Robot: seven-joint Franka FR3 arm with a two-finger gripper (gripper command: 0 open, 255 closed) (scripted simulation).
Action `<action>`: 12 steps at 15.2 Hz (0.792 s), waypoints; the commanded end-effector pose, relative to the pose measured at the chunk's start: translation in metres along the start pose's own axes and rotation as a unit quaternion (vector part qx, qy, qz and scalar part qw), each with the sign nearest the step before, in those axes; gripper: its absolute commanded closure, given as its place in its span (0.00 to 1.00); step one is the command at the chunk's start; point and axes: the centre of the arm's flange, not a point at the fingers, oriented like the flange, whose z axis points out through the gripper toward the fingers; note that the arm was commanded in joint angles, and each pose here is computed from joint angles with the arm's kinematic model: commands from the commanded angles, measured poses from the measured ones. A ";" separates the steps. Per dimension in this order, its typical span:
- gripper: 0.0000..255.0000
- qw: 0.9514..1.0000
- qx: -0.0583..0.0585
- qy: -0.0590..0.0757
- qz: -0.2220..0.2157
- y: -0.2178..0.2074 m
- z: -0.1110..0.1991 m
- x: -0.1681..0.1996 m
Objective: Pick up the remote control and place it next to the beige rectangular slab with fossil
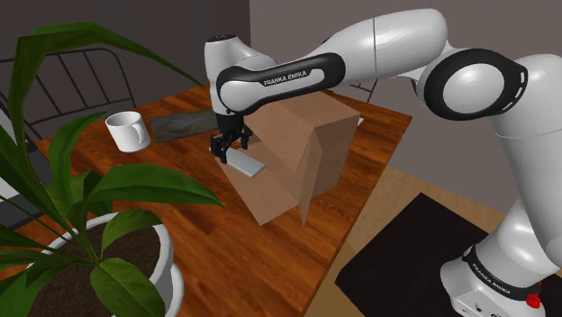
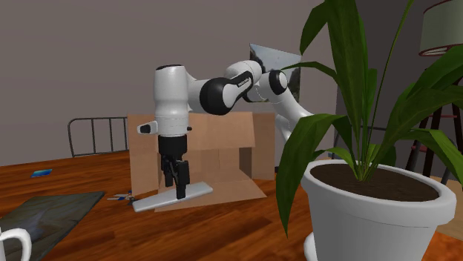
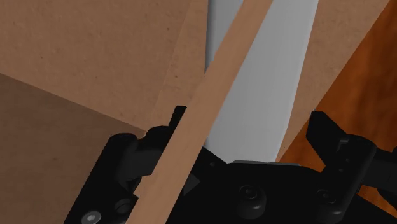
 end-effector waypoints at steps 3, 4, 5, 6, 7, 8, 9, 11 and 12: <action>0.00 1.000 -0.001 -0.004 0.002 0.004 -0.035 0.000; 0.00 1.000 -0.001 -0.004 0.002 0.004 -0.045 0.000; 0.00 1.000 -0.001 -0.004 0.002 0.004 -0.045 0.000; 0.00 1.000 -0.001 -0.004 0.002 0.004 -0.045 0.000; 0.00 1.000 -0.001 -0.004 0.002 0.004 -0.045 0.000; 0.00 1.000 -0.001 -0.004 0.002 0.004 -0.045 0.000; 0.00 1.000 -0.001 -0.004 0.002 0.004 -0.045 0.000; 0.00 1.000 -0.001 -0.004 0.002 0.004 -0.045 0.000; 0.00 1.000 -0.001 -0.004 0.002 0.004 -0.045 0.000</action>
